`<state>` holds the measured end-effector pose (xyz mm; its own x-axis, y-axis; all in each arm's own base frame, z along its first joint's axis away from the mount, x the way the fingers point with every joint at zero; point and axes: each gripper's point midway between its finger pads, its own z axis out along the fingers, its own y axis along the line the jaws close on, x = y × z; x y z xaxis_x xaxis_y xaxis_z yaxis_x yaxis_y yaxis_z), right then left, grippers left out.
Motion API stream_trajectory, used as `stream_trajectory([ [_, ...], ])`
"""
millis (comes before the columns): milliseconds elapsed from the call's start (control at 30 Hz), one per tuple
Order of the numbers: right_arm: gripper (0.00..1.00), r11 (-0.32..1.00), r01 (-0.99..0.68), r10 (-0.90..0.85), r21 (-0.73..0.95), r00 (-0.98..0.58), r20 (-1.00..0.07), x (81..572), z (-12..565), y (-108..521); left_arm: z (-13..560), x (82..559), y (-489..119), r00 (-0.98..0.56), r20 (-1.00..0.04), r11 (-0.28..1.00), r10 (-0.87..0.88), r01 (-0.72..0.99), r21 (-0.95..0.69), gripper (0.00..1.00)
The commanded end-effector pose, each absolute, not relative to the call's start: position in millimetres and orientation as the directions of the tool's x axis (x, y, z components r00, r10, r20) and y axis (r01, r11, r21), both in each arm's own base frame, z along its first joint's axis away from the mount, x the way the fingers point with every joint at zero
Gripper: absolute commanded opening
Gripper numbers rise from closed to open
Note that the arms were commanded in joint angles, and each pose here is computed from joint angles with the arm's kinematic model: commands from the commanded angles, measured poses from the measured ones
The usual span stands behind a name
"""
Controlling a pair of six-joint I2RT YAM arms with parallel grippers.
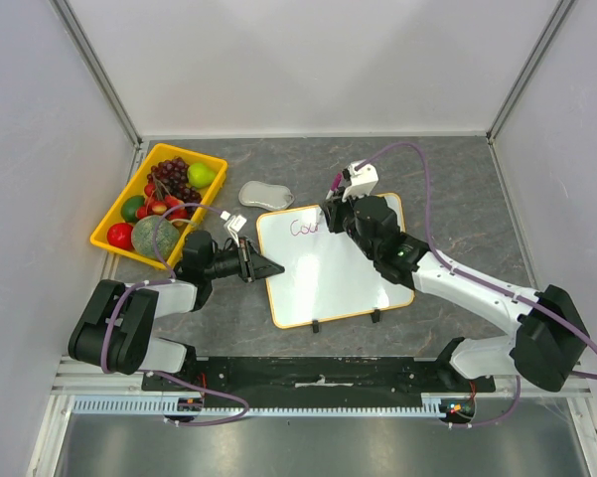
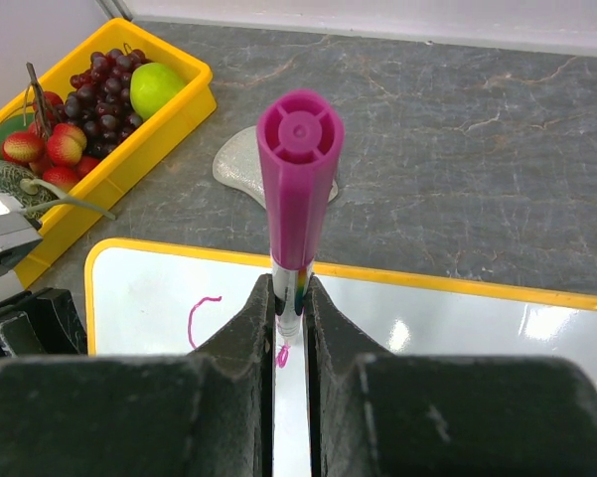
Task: Write a sentence on the whiteboard
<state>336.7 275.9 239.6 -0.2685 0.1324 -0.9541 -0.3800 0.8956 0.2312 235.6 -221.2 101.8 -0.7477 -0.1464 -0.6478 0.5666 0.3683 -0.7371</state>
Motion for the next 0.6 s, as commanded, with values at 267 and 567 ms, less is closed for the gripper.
stream_trajectory([
  [267, 0.0, 0.908, -0.356, 0.146, 0.22, -0.223, -0.964, 348, 258, 272, 93, 237, -222, -0.706, -0.701, 0.392, -0.097, 0.621, -0.679, 0.02],
  [567, 0.0, 0.915, -0.342, 0.135, 0.215, -0.243, -0.961, 348, 244, 268, 92, 236, -223, -0.707, -0.7, 0.391, -0.095, 0.62, -0.68, 0.02],
])
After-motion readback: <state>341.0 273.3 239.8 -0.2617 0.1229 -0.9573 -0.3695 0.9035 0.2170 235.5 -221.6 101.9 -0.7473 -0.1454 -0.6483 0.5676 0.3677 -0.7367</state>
